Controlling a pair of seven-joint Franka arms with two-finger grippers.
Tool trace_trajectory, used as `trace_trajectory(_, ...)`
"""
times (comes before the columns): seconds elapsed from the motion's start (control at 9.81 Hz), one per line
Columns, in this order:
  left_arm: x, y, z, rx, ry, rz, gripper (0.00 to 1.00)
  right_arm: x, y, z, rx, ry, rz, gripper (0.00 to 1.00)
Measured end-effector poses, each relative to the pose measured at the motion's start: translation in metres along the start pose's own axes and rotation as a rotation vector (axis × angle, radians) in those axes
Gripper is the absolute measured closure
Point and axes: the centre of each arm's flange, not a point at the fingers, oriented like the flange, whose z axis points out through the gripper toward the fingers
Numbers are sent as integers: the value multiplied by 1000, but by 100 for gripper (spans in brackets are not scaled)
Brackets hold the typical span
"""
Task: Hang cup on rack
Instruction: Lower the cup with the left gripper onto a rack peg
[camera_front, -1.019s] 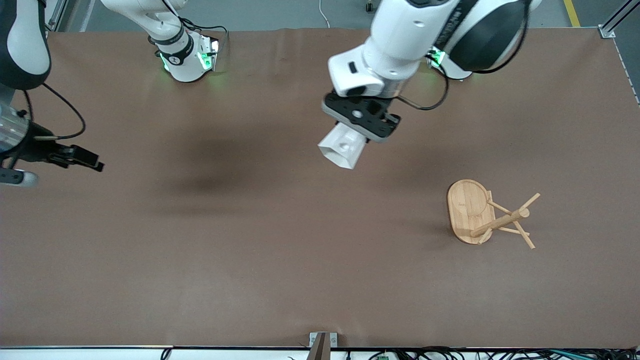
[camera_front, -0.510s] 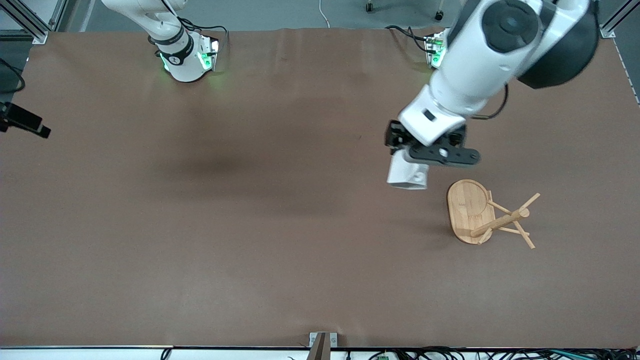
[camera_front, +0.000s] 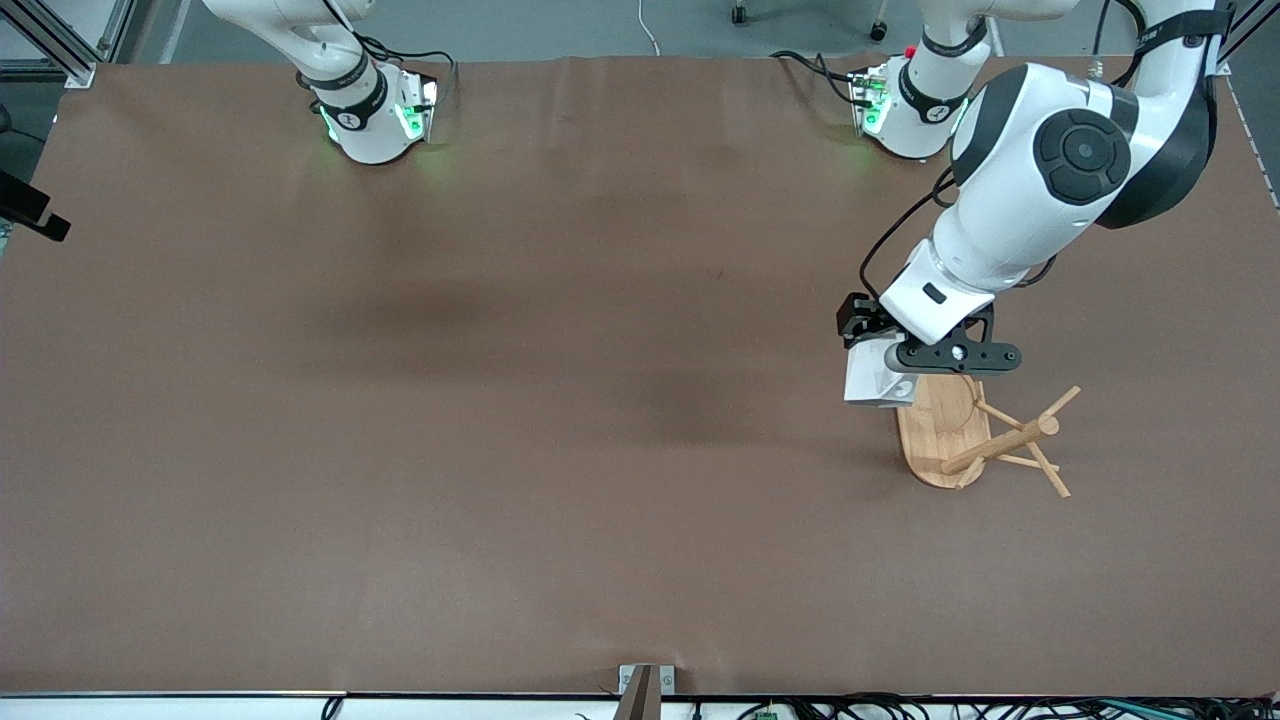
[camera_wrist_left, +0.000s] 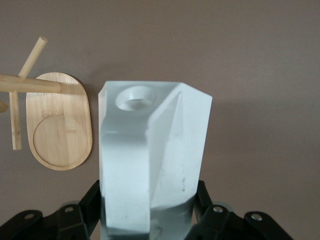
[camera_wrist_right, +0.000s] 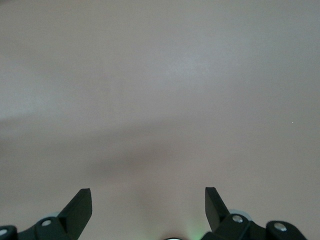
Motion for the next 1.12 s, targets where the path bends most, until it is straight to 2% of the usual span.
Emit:
trace_trajectory(0.41, -9, -37, 32, 8, 18, 170, 25, 0, 1, -2, -6, 7, 21, 0)
trace_trajectory(0.61, -8, -54, 39, 10, 28, 235, 25, 1, 5, -3, -38, 14, 25, 0)
trace_trajectory(1.12, -3, -80, 45, 14, 34, 250, 25, 1, 4, -4, -47, 19, 22, 0)
